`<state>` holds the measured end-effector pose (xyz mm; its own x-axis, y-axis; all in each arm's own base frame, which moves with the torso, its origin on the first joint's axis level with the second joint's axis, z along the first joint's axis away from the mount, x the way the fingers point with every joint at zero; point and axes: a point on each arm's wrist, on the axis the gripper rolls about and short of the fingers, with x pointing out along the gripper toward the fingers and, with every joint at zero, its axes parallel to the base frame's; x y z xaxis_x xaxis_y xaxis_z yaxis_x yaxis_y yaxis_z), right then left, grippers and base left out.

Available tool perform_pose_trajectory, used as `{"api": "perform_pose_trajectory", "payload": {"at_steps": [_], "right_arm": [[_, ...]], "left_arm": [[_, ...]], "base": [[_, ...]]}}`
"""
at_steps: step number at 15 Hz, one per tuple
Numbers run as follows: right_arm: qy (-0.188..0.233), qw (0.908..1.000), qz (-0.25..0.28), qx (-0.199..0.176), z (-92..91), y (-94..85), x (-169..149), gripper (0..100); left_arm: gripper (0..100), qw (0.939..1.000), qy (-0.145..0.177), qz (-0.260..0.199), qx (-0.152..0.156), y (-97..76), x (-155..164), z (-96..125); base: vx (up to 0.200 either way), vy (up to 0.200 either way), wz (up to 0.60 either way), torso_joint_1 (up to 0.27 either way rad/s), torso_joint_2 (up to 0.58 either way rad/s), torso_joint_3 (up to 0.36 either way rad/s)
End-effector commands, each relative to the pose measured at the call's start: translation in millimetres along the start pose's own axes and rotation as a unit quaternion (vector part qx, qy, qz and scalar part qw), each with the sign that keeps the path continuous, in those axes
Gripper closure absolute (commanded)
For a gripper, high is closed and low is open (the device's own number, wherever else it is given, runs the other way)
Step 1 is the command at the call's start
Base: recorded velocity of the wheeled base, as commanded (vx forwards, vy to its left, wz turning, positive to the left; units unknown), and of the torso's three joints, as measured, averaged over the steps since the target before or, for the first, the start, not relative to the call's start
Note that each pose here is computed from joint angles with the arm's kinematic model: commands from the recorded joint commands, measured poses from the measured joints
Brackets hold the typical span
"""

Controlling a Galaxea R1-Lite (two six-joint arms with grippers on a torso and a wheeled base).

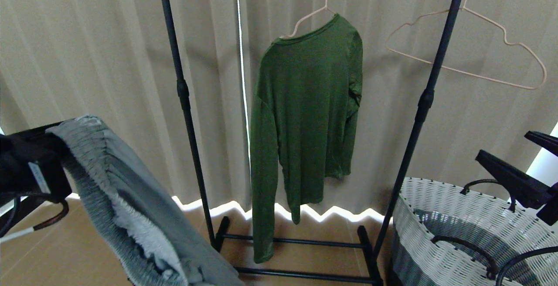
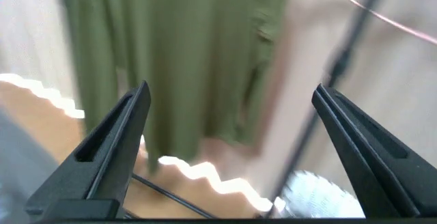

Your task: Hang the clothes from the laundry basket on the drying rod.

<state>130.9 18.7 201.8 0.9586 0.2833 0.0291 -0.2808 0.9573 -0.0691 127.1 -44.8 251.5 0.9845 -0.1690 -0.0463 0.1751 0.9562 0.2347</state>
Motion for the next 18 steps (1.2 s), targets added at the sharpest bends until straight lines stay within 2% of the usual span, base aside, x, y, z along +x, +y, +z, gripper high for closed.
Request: {"api": "perform_pose_trajectory", "payload": {"at_steps": [1, 3, 4, 5, 7, 9, 13, 14, 18], "right_arm": [[0.024, 0.9995, -0.022, 0.004, -14.9, -3.6, -7.8, 0], [0.035, 0.9989, -0.029, 0.005, -21.0, -5.2, -9.0, 0], [0.030, 0.9991, -0.031, 0.002, -17.9, -6.2, -6.0, 0], [0.042, 0.9986, -0.031, 0.000, -20.9, -7.5, -0.7, 0], [0.069, 0.9971, -0.029, -0.016, -27.9, -10.2, 10.9, 0], [0.077, 0.9962, -0.031, -0.025, -30.8, -11.8, 13.3, 0], [0.051, 0.9976, -0.034, -0.033, -22.5, -9.9, 3.1, 0], [0.032, 0.9982, -0.036, -0.037, -17.2, -8.4, -4.2, 0], [0.026, 0.9983, -0.036, -0.037, -16.1, -7.5, -7.8, 0]], "left_arm": [[100, 0.9999, -0.012, -0.003, -0.010, 3.1, -19.3, -9.5], [100, 0.9993, -0.016, -0.019, -0.027, 3.0, -19.2, -9.9], [100, 0.9988, -0.019, -0.034, -0.031, 2.9, -21.7, -11.0], [100, 0.9985, -0.024, -0.037, -0.032, 4.8, -23.0, -9.6], [100, 0.9989, -0.027, -0.026, -0.030, 7.8, -22.4, -8.2], [100, 0.9989, -0.024, -0.026, -0.031, 7.6, -20.9, -8.8], [100, 0.9990, -0.023, -0.024, -0.030, 8.1, -20.9, -8.3], [100, 0.9991, -0.022, -0.024, -0.028, 8.1, -20.5, -8.4], [100, 0.9991, -0.022, -0.024, -0.027, 7.9, -20.5, -8.9]], "base": [[0.000, 0.000, 0.00, 0.000, 0.00, 0.000], [0.000, 0.000, 0.00, 0.000, 0.00, 0.000], [0.000, 0.000, 0.00, 0.000, 0.00, 0.000], [0.000, 0.000, 0.00, 0.000, 0.00, 0.000], [0.000, 0.000, 0.00, 0.000, 0.00, 0.000], [0.000, 0.000, 0.00, 0.000, 0.00, 0.000], [0.000, 0.000, 0.00, 0.000, 0.00, 0.000], [0.000, 0.000, 0.00, 0.000, 0.00, 0.000], [0.000, 0.000, 0.00, 0.000, 0.00, 0.000]]}}
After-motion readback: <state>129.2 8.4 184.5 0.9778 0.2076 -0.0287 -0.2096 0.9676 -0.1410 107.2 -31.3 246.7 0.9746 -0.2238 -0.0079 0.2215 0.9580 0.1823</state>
